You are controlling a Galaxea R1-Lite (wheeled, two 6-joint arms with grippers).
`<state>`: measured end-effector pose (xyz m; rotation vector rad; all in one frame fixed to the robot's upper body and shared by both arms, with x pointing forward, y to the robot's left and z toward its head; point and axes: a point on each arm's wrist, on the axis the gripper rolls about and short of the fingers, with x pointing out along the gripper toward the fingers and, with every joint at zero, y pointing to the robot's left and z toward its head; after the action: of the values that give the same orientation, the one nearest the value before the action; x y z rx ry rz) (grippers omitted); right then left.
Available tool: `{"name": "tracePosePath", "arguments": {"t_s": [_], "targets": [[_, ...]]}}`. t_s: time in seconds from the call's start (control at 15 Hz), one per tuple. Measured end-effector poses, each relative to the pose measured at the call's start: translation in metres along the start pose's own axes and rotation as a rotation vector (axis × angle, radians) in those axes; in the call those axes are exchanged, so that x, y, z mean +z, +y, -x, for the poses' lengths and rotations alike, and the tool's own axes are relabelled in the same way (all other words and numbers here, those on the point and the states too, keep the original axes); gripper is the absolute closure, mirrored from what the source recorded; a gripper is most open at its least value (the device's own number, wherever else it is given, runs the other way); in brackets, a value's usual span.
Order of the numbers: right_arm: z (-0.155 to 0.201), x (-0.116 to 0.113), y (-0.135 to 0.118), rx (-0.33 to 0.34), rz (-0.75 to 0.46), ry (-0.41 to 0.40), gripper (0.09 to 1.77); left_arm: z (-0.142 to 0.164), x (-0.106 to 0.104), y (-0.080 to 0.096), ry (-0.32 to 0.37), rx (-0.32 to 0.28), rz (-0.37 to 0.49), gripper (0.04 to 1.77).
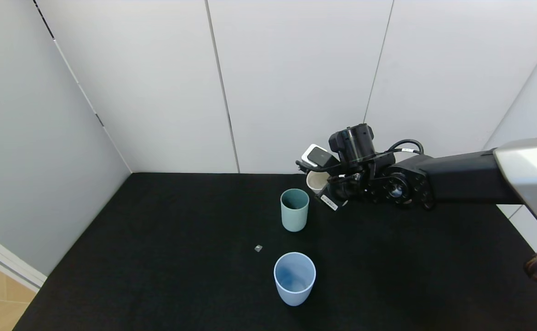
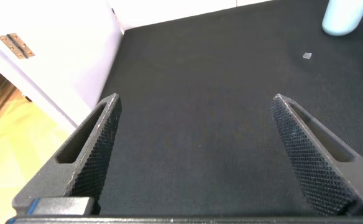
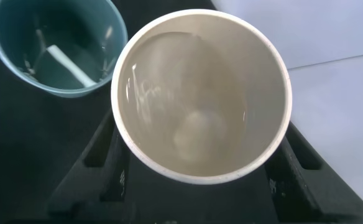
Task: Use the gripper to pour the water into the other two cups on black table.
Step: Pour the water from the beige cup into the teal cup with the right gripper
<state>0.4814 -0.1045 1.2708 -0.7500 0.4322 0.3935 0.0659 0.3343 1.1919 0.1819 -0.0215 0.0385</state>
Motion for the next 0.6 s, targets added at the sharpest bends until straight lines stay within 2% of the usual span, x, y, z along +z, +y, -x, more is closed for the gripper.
{"name": "tracePosePath", "arguments": {"t_s": [0.6], "targets": [[-0.0031,0.0041,0.0018,-0.041,0.154,0.015,0.59,0.0,0.0,0.0,0.0,0.0,0.0,0.09]]}}
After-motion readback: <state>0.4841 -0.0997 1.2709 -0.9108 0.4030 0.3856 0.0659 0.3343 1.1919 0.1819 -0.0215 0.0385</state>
